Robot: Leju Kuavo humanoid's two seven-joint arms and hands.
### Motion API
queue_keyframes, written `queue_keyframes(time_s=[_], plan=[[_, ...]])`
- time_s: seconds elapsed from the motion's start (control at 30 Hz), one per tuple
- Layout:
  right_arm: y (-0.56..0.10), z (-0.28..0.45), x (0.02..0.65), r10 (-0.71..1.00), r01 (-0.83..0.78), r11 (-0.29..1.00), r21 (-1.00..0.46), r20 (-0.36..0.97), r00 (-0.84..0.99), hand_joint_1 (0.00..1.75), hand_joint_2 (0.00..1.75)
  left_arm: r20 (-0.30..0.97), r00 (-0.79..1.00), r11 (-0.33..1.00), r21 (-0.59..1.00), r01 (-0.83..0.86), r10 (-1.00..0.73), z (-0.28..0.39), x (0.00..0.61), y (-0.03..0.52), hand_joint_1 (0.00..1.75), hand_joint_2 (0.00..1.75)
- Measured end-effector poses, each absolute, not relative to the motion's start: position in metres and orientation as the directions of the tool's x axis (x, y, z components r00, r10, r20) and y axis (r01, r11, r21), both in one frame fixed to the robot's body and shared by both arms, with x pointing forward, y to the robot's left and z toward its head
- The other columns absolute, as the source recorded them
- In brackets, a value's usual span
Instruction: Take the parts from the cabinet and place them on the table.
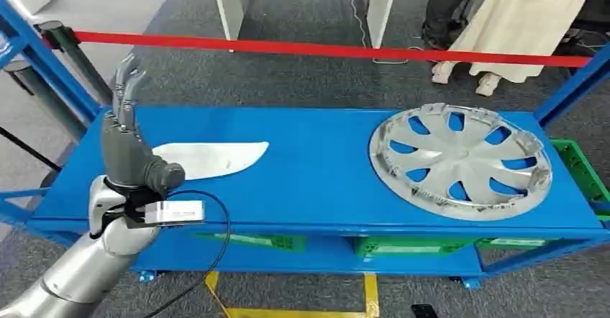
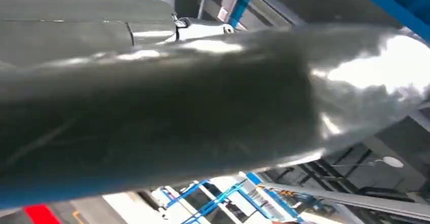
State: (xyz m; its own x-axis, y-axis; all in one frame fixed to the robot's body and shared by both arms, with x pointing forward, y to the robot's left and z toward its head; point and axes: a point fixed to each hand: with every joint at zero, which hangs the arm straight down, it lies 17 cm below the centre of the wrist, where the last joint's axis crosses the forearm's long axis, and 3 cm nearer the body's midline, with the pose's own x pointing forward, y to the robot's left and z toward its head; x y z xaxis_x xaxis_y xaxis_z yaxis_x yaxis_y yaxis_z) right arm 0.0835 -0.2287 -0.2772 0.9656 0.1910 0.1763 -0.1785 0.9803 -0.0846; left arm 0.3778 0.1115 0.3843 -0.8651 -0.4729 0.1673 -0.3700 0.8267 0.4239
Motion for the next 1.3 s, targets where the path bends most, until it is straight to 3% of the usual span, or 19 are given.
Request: queue_keyframes(time_s=[0.17, 0.27, 0.3, 0.6, 0.63, 0.9, 1.3], plan=[[-0.229, -0.275, 0.095, 0.119, -0.107, 0.992, -0.067, 0.209, 0.971, 0.0, 0.0, 0.153, -0.867, 0.82, 0.434, -0.372, -0.474, 0.384, 0.377, 0.107, 0.0, 0.0], [-0.23, -0.274, 0.101, 0.101, -0.089, 0.994, -0.064, 0.219, 0.971, 0.0, 0.0, 0.21, -0.868, 0.814, 0.498, -0.301, -0.45, 0.37, 0.388, 0.097, 0.0, 0.0], [-0.23, -0.274, 0.102, 0.096, -0.084, 0.995, -0.062, 0.221, 0.97, 0.0, 0.0, 0.246, -0.868, 0.81, 0.531, -0.251, -0.43, 0.359, 0.393, 0.091, 0.0, 1.75], [-0.231, -0.275, 0.096, 0.044, -0.034, 0.998, -0.051, 0.207, 0.977, 0.0, 0.0, 0.499, -0.762, 0.736, 0.676, 0.044, -0.413, 0.258, 0.424, 0.079, 0.0, 1.75], [-0.23, -0.276, 0.093, 0.041, -0.031, 0.998, -0.05, 0.203, 0.978, 0.0, 0.0, 0.506, -0.749, 0.722, 0.69, 0.052, -0.429, 0.246, 0.426, 0.083, 0.0, 0.0], [-0.231, -0.277, 0.085, 0.028, -0.02, 0.999, -0.048, 0.179, 0.983, 0.0, 0.0, 0.547, -0.663, 0.66, 0.744, 0.105, -0.511, 0.177, 0.422, 0.093, 0.0, 0.0], [-0.231, -0.277, 0.088, 0.014, -0.006, 0.999, -0.046, 0.184, 0.983, 0.0, 0.0, 0.552, -0.638, 0.652, 0.751, 0.101, -0.537, 0.164, 0.425, 0.102, 0.0, 0.0]])
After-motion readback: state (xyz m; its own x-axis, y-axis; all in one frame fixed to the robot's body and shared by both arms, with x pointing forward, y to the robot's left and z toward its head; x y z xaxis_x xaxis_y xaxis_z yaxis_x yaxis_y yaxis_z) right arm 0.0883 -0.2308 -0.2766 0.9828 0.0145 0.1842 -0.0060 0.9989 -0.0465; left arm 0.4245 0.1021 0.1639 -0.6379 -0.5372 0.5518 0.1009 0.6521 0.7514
